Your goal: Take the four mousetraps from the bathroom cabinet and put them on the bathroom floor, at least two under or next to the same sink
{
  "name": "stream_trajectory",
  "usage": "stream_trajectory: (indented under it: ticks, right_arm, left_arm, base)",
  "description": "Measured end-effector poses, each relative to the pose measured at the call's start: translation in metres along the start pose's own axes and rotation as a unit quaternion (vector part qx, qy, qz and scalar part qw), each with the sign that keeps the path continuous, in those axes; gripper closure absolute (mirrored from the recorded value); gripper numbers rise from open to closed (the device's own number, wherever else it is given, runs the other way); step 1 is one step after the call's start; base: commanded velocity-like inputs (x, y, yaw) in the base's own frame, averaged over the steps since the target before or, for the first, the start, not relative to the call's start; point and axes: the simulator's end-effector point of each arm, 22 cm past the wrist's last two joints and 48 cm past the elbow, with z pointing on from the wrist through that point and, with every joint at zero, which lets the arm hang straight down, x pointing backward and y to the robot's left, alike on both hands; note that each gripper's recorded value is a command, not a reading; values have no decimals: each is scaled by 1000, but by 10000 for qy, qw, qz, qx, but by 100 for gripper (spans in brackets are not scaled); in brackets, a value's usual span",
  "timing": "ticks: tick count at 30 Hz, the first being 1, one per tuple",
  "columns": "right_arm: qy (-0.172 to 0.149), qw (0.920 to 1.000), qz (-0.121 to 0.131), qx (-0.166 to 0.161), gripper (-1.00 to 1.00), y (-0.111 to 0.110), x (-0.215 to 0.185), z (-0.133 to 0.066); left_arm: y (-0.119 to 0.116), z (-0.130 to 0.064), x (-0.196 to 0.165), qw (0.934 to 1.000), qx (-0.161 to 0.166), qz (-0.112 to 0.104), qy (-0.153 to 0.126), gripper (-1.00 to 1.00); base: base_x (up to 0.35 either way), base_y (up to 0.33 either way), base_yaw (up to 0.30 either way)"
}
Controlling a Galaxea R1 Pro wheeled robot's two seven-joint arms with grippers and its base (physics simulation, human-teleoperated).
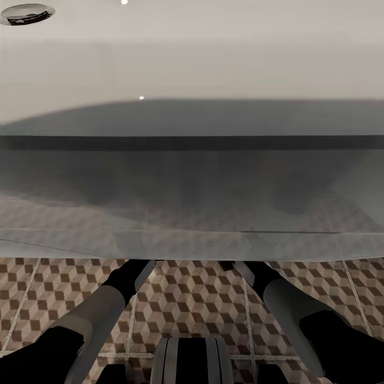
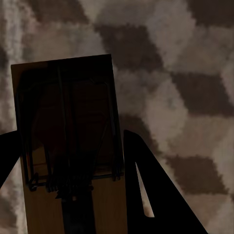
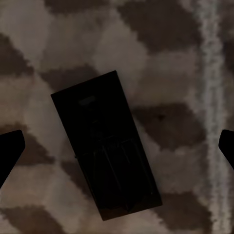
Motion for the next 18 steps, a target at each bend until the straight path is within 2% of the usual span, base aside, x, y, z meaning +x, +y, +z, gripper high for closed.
stream_trajectory:
  ticks: [18]
  right_arm:
    - [2,10000,-29,-28,-100,3,0,0]
  left_arm:
    - [0,0,0,10000,2,-4,-4,100]
  base:
    - [0,0,0]
